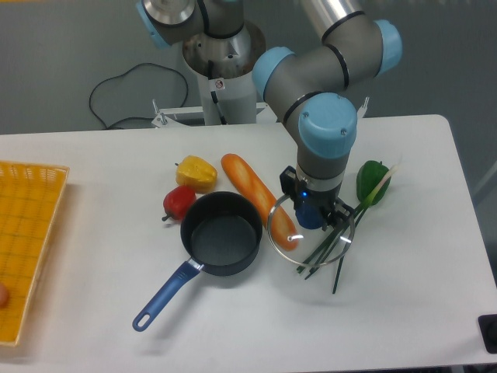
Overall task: Place the lid on the table
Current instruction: 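Close the gripper on the knob and lift the glass lid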
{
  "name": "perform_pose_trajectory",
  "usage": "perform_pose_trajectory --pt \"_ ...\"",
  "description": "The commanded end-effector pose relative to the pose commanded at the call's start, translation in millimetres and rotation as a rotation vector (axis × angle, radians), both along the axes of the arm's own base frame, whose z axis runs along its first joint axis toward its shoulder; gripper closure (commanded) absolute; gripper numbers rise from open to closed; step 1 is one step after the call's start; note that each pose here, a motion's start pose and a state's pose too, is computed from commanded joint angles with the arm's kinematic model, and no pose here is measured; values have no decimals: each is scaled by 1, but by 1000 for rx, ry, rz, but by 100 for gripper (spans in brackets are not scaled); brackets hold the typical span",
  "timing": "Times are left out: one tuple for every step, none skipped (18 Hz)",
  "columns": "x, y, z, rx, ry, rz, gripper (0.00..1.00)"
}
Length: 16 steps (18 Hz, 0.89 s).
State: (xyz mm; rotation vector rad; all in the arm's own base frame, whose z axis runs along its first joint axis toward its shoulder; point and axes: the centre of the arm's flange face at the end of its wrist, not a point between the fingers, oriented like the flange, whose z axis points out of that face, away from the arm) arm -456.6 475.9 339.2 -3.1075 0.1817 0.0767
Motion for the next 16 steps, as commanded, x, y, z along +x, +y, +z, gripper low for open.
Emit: perform_pose_trajectory --pt "0 7 -2 42 4 35 34" --pt "-2 13 -5 76 7 57 34" --pt "-3 17 -9 90 10 65 34" --pt "-4 18 -10 96 14 72 34" --pt "-5 20 -12 98 12 81 34" --pt "-4 24 -11 108 10 82 34" --pt "-5 27 -16 120 -3 80 34" --pt "-8 31 -15 144 -1 81 34" --pt "-10 34 -15 165 -1 89 34" --pt "-12 36 -14 171 -1 99 34" --pt "-13 38 -14 170 0 102 34" --pt "-13 38 -16 167 -2 106 34" --pt "-12 39 -16 164 -2 106 34" --pt "-11 41 -19 161 -4 103 34" --pt "-11 41 -19 162 -5 106 34" --pt "-12 42 -23 162 -9 114 34"
